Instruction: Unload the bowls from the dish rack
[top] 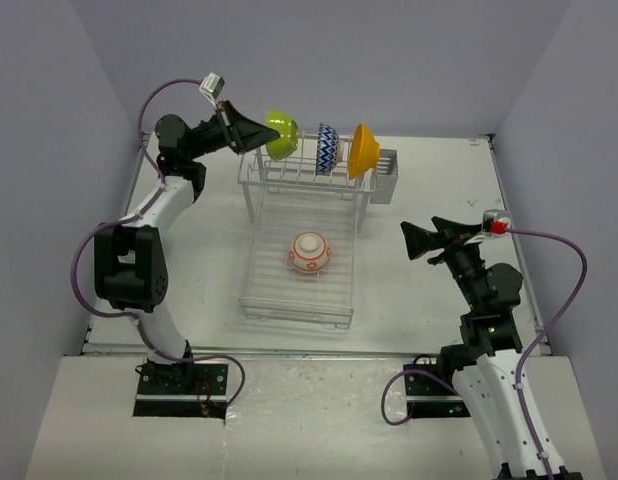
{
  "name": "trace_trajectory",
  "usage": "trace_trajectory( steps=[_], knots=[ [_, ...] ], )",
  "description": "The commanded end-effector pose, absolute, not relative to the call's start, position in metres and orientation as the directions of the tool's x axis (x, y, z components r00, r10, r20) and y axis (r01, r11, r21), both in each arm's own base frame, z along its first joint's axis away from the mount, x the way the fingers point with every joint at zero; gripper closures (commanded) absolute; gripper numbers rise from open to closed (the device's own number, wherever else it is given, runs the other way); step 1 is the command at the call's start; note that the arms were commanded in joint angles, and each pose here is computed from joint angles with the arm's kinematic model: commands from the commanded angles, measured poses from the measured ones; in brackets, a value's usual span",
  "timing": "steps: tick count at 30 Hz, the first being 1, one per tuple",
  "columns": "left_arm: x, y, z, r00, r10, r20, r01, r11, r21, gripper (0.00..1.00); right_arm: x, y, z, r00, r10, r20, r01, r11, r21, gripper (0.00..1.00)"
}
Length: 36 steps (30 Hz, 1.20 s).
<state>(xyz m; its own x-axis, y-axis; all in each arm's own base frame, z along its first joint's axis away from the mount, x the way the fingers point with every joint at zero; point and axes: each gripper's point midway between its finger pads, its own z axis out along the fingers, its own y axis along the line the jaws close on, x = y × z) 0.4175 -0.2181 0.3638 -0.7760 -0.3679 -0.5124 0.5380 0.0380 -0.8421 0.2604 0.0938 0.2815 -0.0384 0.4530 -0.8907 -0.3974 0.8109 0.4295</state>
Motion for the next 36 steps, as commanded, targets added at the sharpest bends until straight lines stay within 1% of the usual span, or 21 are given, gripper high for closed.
trace_trajectory(
  steps=[1,3,5,6,7,9,17,18,19,20,21,22,23,24,25,26,27,29,30,33,36],
  knots=[
    [0.398,-0.217,0.388,-0.755,-0.361,-0.547,0.608,-0.074,-0.791,1.0,0.259,0.099,0.292,-0.013,0.447,-0.894,-0.437,0.802,0.407,0.01],
    [0.394,-0.216,0.391,-0.736,-0.367,-0.569,0.639,-0.099,-0.763,1.0,0.26,0.099,0.291,-0.018,0.447,-0.895,-0.436,0.801,0.409,0.01],
    [0.391,-0.213,0.4,-0.747,-0.371,-0.552,0.632,-0.136,-0.763,1.0,0.26,0.1,0.291,-0.017,0.447,-0.895,-0.438,0.801,0.408,0.01],
    [0.385,-0.211,0.406,-0.72,-0.376,-0.584,0.669,-0.151,-0.728,1.0,0.26,0.1,0.291,-0.019,0.447,-0.895,-0.438,0.801,0.409,0.01],
    [0.384,-0.204,0.413,-0.717,-0.39,-0.578,0.671,-0.161,-0.724,1.0,0.26,0.1,0.29,-0.022,0.446,-0.895,-0.438,0.8,0.41,0.01],
    [0.38,-0.191,0.425,-0.684,-0.415,-0.601,0.7,-0.138,-0.701,1.0,0.259,0.1,0.292,-0.017,0.444,-0.896,-0.44,0.801,0.406,0.01],
    [0.378,-0.097,0.441,-0.454,-0.554,-0.698,0.779,0.133,-0.612,1.0,0.259,0.104,0.29,-0.031,0.447,-0.894,-0.451,0.792,0.412,0.01],
    [0.379,-0.084,0.443,-0.452,-0.568,-0.688,0.751,0.174,-0.637,1.0,0.258,0.105,0.29,-0.033,0.448,-0.894,-0.453,0.79,0.413,0.01],
    [0.383,-0.077,0.437,-0.412,-0.562,-0.717,0.755,0.229,-0.614,1.0,0.258,0.105,0.29,-0.032,0.448,-0.894,-0.455,0.789,0.412,0.01],
    [0.392,-0.069,0.426,-0.461,-0.58,-0.672,0.684,0.25,-0.685,1.0,0.258,0.105,0.29,-0.03,0.447,-0.894,-0.456,0.79,0.41,0.01],
    [0.398,-0.057,0.427,-0.362,-0.549,-0.753,0.704,0.369,-0.607,1.0,0.257,0.105,0.29,-0.032,0.449,-0.893,-0.457,0.788,0.413,0.01],
    [0.407,-0.05,0.423,-0.342,-0.539,-0.77,0.668,0.436,-0.603,1.0,0.257,0.105,0.29,-0.032,0.449,-0.893,-0.457,0.788,0.413,0.01],
    [0.42,-0.037,0.385,-0.476,-0.582,-0.659,0.458,0.476,-0.751,1.0,0.257,0.106,0.29,-0.032,0.449,-0.893,-0.46,0.787,0.412,0.01],
    [0.442,-0.012,0.393,-0.319,-0.5,-0.806,0.417,0.689,-0.592,1.0,0.256,0.107,0.291,-0.034,0.448,-0.893,-0.462,0.785,0.412,0.01],
    [0.447,-0.002,0.377,-0.34,-0.488,-0.804,0.313,0.747,-0.586,1.0,0.256,0.106,0.291,-0.034,0.448,-0.893,-0.462,0.785,0.412,0.01],
    [0.444,0.007,0.348,-0.415,-0.497,-0.762,0.17,0.781,-0.601,1.0,0.256,0.107,0.291,-0.035,0.448,-0.893,-0.465,0.784,0.411,0.01],
    [0.455,0.028,0.335,-0.399,-0.46,-0.793,0.075,0.845,-0.529,1.0,0.256,0.107,0.29,-0.035,0.448,-0.893,-0.465,0.784,0.411,0.01],
    [0.454,0.044,0.303,-0.456,-0.447,-0.77,-0.063,0.879,-0.473,1.0,0.256,0.108,0.29,-0.035,0.449,-0.893,-0.467,0.783,0.412,0.01],
    [0.458,0.058,0.282,-0.469,-0.414,-0.78,-0.151,0.908,-0.392,1.0,0.255,0.108,0.291,-0.033,0.45,-0.893,-0.469,0.782,0.411,0.01],
    [0.452,0.073,0.246,-0.506,-0.389,-0.77,-0.285,0.918,-0.277,1.0,0.256,0.108,0.29,-0.038,0.449,-0.893,-0.466,0.782,0.413,0.01],
    [0.445,0.091,0.225,-0.514,-0.377,-0.77,-0.394,0.902,-0.179,1.0,0.256,0.11,0.29,-0.044,0.448,-0.893,-0.471,0.779,0.414,0.01]
  ],
)
